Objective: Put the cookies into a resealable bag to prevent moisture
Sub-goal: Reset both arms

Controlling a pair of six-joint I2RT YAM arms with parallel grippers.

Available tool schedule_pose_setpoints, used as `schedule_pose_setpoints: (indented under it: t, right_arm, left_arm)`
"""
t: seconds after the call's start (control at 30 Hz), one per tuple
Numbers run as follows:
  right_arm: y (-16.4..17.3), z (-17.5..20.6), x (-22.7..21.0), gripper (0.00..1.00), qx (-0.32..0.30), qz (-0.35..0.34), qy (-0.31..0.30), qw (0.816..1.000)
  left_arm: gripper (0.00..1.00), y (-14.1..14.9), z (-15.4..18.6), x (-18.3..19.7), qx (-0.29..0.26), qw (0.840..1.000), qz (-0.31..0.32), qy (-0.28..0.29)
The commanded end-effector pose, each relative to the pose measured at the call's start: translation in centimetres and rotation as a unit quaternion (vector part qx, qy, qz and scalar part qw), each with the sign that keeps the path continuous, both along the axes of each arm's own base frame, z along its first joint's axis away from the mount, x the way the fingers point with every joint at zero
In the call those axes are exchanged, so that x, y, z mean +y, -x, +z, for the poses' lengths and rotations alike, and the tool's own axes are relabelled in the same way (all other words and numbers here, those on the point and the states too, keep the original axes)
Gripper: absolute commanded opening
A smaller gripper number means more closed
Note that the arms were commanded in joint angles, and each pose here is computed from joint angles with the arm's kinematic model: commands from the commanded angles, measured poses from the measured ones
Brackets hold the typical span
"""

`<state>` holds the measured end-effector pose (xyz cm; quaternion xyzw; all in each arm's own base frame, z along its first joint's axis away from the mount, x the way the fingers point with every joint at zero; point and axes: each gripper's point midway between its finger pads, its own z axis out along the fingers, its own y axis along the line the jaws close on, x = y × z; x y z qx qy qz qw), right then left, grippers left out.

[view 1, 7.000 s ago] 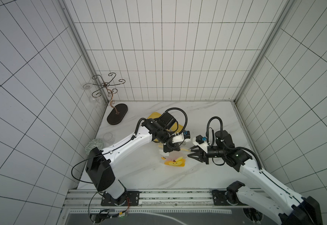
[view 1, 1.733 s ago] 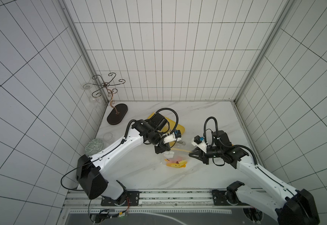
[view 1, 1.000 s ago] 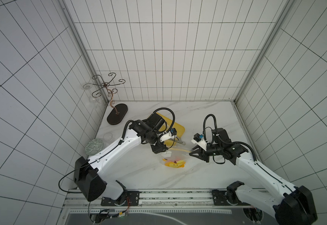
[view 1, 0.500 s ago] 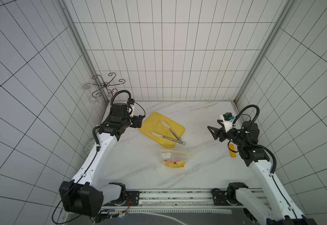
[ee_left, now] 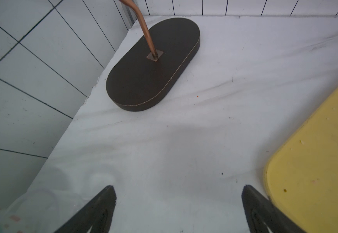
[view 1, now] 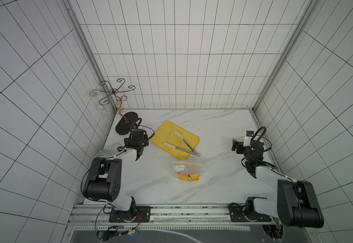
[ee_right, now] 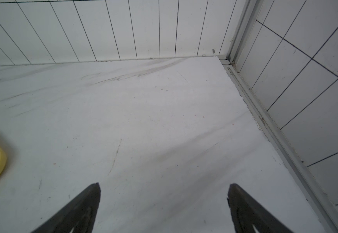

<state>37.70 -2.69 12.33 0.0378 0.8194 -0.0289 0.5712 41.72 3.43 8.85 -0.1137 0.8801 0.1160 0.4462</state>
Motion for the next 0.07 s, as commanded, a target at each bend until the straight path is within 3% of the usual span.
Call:
schedule_pose_setpoints:
  t: [0.0, 0.03]
  right_arm:
    - [-0.83, 2.58, -1.1, 0.99, -0.078, -0.022, 0.008, 0.997]
    - [-1.11, 2.7, -1.07, 0.99, -0.079, -0.02, 0.006, 0.997]
  left_arm:
    - [0.97, -2.18, 1.03, -0.3, -0.054, 0.998, -0.025, 0.017]
    - [0.97, -2.43, 1.3, -0.3, -0.059, 0.998, -0.024, 0.015]
